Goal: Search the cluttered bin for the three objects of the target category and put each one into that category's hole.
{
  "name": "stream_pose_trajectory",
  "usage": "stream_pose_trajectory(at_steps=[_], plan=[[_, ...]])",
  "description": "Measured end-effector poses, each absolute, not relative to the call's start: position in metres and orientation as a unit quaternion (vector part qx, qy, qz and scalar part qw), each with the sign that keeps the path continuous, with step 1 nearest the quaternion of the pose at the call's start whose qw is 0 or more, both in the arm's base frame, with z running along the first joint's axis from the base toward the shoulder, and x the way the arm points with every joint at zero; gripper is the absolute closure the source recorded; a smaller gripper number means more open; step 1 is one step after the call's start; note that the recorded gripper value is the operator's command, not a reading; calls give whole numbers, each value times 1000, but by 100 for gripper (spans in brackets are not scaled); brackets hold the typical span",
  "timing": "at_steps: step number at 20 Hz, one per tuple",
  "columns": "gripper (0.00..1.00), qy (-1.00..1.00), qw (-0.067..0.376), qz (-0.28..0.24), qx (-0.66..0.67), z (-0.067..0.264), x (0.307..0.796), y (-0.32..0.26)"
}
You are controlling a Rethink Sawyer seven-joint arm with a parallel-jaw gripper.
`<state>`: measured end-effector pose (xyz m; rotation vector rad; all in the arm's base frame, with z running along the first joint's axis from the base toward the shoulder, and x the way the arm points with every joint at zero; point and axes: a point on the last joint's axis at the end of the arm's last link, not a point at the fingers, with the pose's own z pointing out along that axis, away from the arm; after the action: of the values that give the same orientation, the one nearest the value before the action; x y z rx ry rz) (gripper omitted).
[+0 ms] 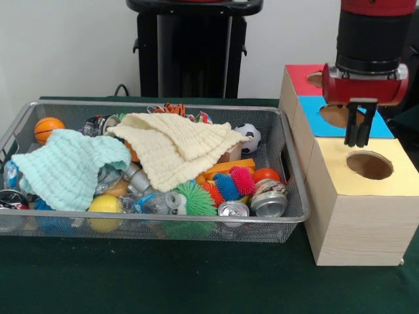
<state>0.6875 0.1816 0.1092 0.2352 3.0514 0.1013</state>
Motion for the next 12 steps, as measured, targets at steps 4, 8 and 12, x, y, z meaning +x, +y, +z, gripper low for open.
stream_pose_trajectory(at_steps=[4,8,12], plan=[[100,996,25,25,78,137,687,176],[100,996,33,25,81,151,691,171],[100,994,48,26,94,168,702,152]])
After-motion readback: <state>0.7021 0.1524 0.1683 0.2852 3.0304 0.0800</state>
